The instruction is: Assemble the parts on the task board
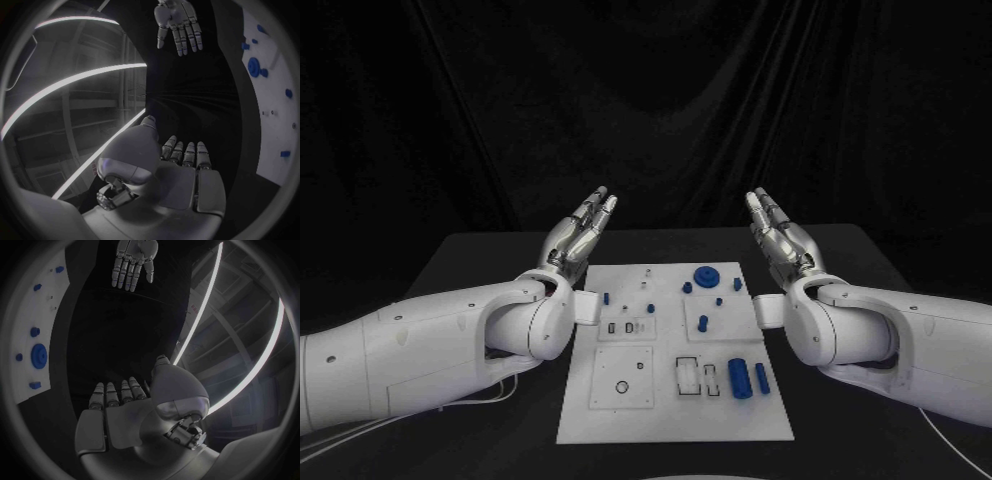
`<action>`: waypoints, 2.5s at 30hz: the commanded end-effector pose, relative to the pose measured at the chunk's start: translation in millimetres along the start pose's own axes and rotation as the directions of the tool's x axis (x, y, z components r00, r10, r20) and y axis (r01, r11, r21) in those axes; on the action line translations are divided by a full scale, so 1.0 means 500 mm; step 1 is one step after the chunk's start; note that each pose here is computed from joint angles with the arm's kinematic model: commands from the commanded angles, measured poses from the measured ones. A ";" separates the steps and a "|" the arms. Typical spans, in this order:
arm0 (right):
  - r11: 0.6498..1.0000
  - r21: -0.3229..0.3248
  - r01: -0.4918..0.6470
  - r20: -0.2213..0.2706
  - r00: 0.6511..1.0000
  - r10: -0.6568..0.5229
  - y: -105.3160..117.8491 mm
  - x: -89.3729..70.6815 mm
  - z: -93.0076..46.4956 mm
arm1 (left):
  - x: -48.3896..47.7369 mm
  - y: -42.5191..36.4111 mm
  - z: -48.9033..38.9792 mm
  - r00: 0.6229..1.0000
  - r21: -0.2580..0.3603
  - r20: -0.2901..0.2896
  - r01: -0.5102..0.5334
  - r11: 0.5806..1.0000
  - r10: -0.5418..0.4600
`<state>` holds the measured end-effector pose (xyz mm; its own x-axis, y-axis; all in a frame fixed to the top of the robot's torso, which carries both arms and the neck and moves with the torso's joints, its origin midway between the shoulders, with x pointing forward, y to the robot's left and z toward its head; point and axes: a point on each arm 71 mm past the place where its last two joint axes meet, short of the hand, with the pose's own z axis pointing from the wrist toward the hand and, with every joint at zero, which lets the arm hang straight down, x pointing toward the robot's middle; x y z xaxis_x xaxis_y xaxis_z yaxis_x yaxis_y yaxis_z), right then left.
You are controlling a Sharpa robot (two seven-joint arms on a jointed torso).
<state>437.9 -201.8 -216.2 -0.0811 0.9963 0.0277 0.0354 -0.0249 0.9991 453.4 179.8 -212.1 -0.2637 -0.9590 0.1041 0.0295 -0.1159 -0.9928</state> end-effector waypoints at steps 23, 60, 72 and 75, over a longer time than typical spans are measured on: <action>0.989 -0.085 0.118 -0.003 0.993 -0.119 0.051 -0.039 0.048 | -0.044 -0.024 -0.013 0.988 0.131 -0.102 0.126 0.983 -0.113; -0.108 -0.570 0.815 -0.064 -0.175 -0.982 0.144 0.105 0.212 | -0.100 -0.057 -0.039 0.987 0.183 -0.159 -0.007 0.983 0.036; -0.120 -0.568 0.815 -0.121 -0.227 -0.966 0.092 0.107 0.212 | -0.101 -0.056 -0.037 0.986 0.186 -0.166 -0.002 0.983 0.033; -0.116 -0.567 0.815 -0.127 -0.226 -0.966 0.082 0.104 0.211 | -0.100 -0.055 -0.037 0.985 0.187 -0.169 0.001 0.982 0.031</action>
<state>539.8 -140.3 -173.7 -0.1416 -0.1774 -0.9739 -0.6456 0.7624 -0.0450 449.2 237.5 -198.7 -0.4016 -0.9141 0.0566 0.1291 -0.1177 -0.9846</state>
